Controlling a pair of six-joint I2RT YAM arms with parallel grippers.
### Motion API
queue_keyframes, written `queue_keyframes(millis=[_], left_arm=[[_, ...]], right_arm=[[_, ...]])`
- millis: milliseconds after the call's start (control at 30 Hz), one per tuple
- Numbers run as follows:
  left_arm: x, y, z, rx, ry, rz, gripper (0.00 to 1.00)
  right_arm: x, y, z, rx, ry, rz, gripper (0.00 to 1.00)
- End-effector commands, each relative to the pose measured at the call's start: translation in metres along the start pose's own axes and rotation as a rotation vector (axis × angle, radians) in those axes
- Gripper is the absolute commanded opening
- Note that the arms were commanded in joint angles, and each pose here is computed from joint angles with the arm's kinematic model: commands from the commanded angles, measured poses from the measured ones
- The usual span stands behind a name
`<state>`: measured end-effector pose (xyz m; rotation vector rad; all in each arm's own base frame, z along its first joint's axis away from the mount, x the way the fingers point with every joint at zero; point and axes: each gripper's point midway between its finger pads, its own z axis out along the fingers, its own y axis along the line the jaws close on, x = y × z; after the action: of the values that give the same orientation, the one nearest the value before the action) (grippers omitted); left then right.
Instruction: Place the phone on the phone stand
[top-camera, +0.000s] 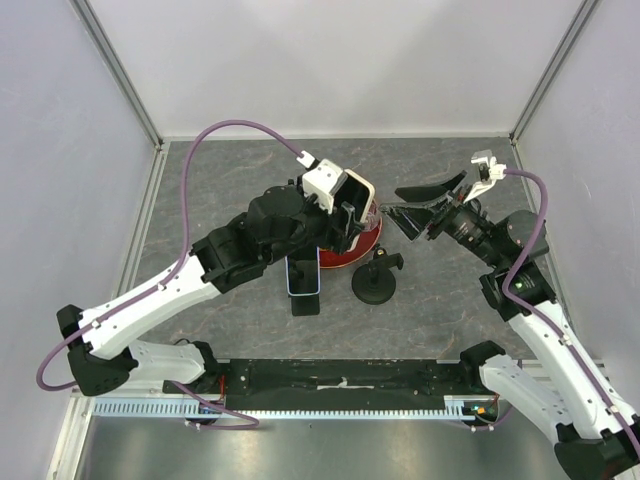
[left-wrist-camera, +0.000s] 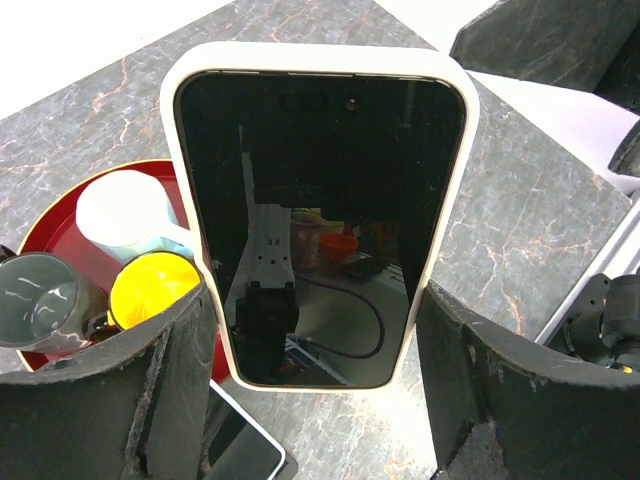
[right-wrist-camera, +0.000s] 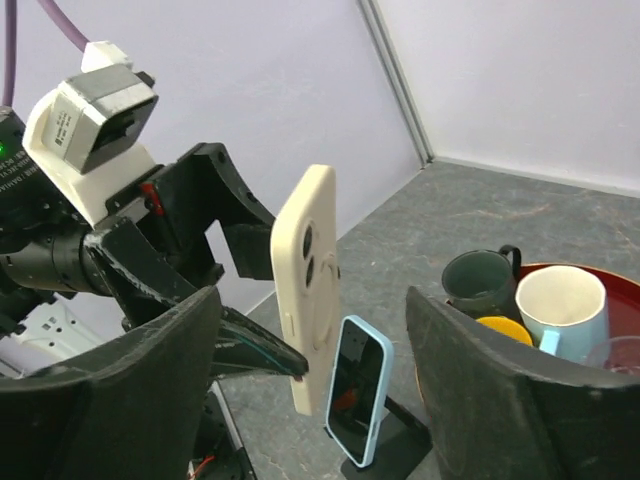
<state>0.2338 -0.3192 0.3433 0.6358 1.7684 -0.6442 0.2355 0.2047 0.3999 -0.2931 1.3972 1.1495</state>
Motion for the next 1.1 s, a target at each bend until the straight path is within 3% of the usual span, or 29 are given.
queue_keyframes(millis=[0, 267, 467, 567, 667, 733, 833, 933, 967, 1033, 1067], left_arm=[[-0.043, -0.016, -0.01, 0.02, -0.122, -0.004, 0.02], [-0.034, -0.033, -0.004, 0.03, -0.094, 0.003, 0.02], [-0.041, -0.024, 0.006, -0.07, -0.091, -0.003, 0.02], [-0.04, -0.023, 0.01, -0.098, -0.086, -0.002, 0.02], [-0.038, -0.026, 0.013, -0.09, -0.079, 0.0, 0.02], [-0.034, -0.029, 0.014, -0.086, -0.069, 0.007, 0.02], [-0.027, -0.034, 0.013, -0.056, -0.041, 0.015, 0.02], [-0.026, -0.039, 0.001, -0.005, -0.036, 0.003, 0.21], [-0.023, -0.042, -0.003, 0.022, -0.029, 0.001, 0.37], [-0.03, -0.041, -0.024, 0.054, -0.054, -0.011, 0.55], [-0.027, -0.043, -0.03, 0.078, -0.043, -0.012, 0.7]], right_arm=[[-0.011, 0.02, 0.001, -0.03, -0.01, 0.034, 0.76], [0.009, 0.022, 0.013, -0.025, 0.051, 0.038, 0.59], [0.032, 0.008, 0.025, 0.054, 0.114, -0.001, 0.5], [0.037, -0.005, 0.028, 0.129, 0.124, -0.035, 0.4], [0.038, -0.016, 0.027, 0.181, 0.114, -0.055, 0.21], [0.038, -0.018, 0.026, 0.188, 0.106, -0.063, 0.03], [0.037, -0.013, 0.025, 0.154, 0.089, -0.08, 0.0], [0.033, -0.007, 0.022, 0.122, 0.065, -0.092, 0.0], [0.035, -0.006, 0.021, 0.115, 0.065, -0.096, 0.0], [0.034, -0.005, 0.017, 0.111, 0.069, -0.132, 0.0], [0.034, -0.005, 0.017, 0.109, 0.075, -0.149, 0.0]])
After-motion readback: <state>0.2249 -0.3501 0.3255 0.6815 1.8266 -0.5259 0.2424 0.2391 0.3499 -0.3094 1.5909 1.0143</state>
